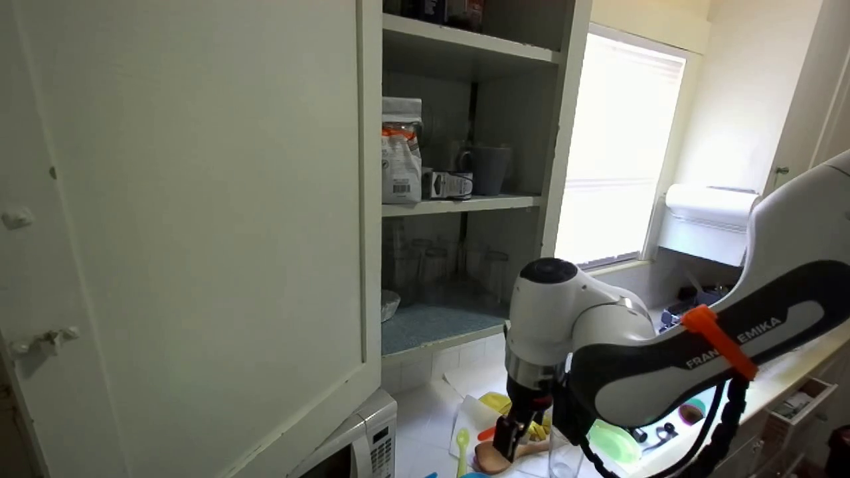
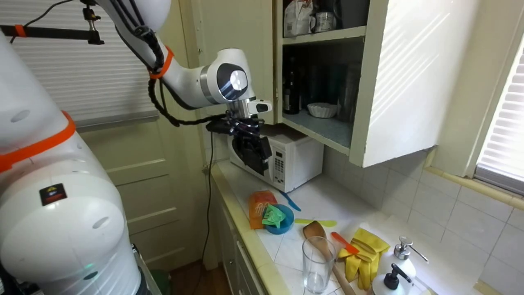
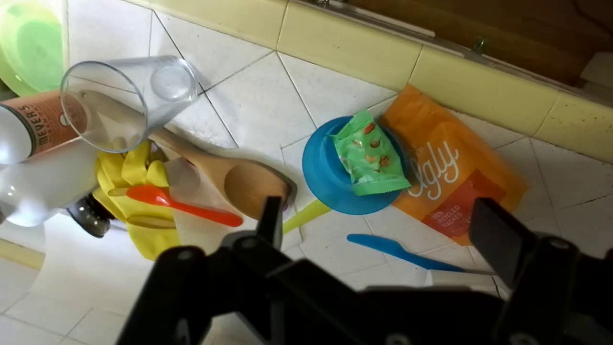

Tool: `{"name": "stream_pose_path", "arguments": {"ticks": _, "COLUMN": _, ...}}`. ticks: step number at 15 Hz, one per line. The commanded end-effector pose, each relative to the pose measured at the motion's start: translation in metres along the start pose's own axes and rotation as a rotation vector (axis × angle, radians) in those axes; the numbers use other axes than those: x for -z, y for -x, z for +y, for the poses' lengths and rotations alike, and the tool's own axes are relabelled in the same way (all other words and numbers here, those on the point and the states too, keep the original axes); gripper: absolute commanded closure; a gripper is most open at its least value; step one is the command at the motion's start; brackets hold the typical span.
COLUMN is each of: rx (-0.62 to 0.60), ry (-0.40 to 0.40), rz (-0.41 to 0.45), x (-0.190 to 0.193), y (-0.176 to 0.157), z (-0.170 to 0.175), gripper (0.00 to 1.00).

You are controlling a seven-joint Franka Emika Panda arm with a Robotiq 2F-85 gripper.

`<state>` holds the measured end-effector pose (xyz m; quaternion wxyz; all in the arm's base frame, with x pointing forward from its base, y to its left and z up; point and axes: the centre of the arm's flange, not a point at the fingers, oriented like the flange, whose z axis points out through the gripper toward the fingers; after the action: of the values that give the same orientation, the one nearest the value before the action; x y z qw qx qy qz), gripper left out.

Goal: Put the blue bowl in the bottom shelf of the top cabinet

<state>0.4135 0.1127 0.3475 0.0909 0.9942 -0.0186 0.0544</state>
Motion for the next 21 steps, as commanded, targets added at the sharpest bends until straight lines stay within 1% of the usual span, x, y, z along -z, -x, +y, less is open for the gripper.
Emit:
{"name": "stream_pose_path", "arguments": {"ticks": 1, "rx": 0.009, "ry": 0.007, "rz": 0.007, "x": -0.005, "y": 0.0, "z": -0.005, "gripper": 0.0}}
{"name": "stream_pose_path", "arguments": {"ticks": 7, "rx": 0.015, "ry": 0.016, "rz": 0.01, "x": -0.007, "y": -0.001, "z": -0.004, "gripper": 0.0}}
{"name": "stream_pose_path", "arguments": {"ticks": 11, "rx": 0.076, "ry": 0.013, "rz": 0.071, "x": -0.028, "y": -0.001, "z": -0.028, "gripper": 0.0}}
{"name": "stream_pose_path", "arguments": {"ticks": 14, "rx": 0.129, "ry": -0.014, "rz": 0.123, "x": -0.047, "y": -0.004, "z": -0.052, "gripper": 0.0}}
{"name": "stream_pose_path", "arguments": {"ticks": 16, "rx": 0.143, "ry": -0.026, "rz": 0.147, "x": -0.064, "y": -0.005, "z": -0.064, "gripper": 0.0}}
{"name": "stream_pose_path", "arguments": {"ticks": 18, "rx": 0.147, "ry": -0.049, "rz": 0.144, "x": -0.082, "y": 0.001, "z": -0.071, "gripper": 0.0}}
{"name": "stream_pose_path", "arguments": {"ticks": 21, "rx": 0.165, "ry": -0.057, "rz": 0.146, "x": -0.113, "y": 0.01, "z": -0.076, "gripper": 0.0}}
